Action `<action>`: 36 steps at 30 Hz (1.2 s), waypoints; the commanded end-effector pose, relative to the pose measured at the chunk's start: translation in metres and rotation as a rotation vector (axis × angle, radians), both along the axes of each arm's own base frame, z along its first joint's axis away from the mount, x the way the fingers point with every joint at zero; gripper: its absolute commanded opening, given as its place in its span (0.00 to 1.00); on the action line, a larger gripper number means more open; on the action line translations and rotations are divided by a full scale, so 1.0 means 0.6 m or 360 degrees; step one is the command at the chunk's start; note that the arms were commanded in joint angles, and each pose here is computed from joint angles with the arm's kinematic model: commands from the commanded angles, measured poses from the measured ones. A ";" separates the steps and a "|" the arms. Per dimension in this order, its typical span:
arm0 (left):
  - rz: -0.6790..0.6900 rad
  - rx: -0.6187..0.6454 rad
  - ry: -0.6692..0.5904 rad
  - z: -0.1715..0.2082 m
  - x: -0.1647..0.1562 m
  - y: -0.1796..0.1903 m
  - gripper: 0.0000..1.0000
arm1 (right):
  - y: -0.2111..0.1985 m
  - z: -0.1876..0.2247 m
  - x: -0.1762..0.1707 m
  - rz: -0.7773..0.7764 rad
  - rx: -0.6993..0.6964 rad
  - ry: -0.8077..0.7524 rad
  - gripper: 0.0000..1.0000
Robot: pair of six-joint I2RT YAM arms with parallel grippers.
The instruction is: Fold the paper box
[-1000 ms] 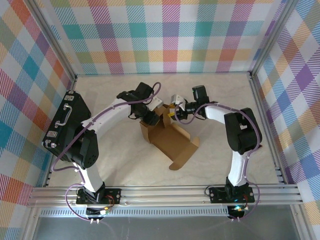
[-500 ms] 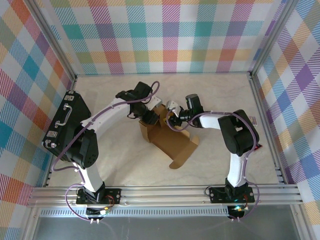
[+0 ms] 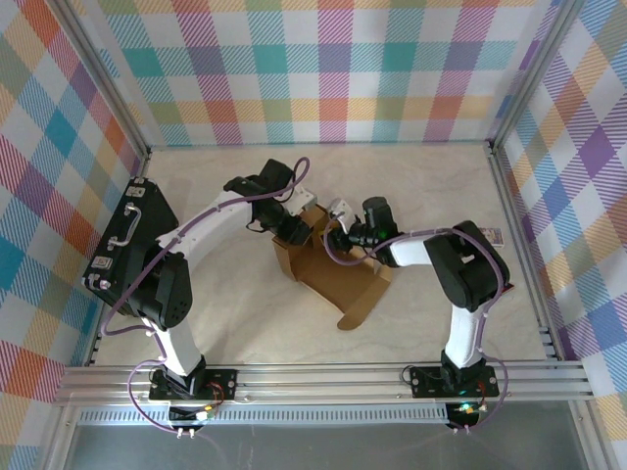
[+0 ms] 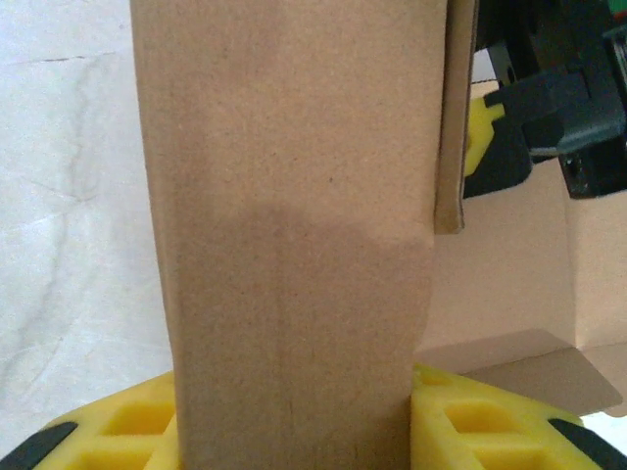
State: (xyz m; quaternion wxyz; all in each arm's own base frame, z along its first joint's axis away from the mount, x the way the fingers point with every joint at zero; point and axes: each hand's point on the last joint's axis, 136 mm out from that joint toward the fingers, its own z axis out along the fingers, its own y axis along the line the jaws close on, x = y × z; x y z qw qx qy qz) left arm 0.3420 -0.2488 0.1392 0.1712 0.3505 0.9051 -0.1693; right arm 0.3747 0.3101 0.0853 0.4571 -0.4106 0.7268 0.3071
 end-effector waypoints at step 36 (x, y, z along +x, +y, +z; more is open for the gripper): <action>-0.0088 -0.0158 0.0146 0.050 -0.037 -0.018 0.67 | -0.003 0.070 -0.043 0.0147 0.0246 -0.0413 0.40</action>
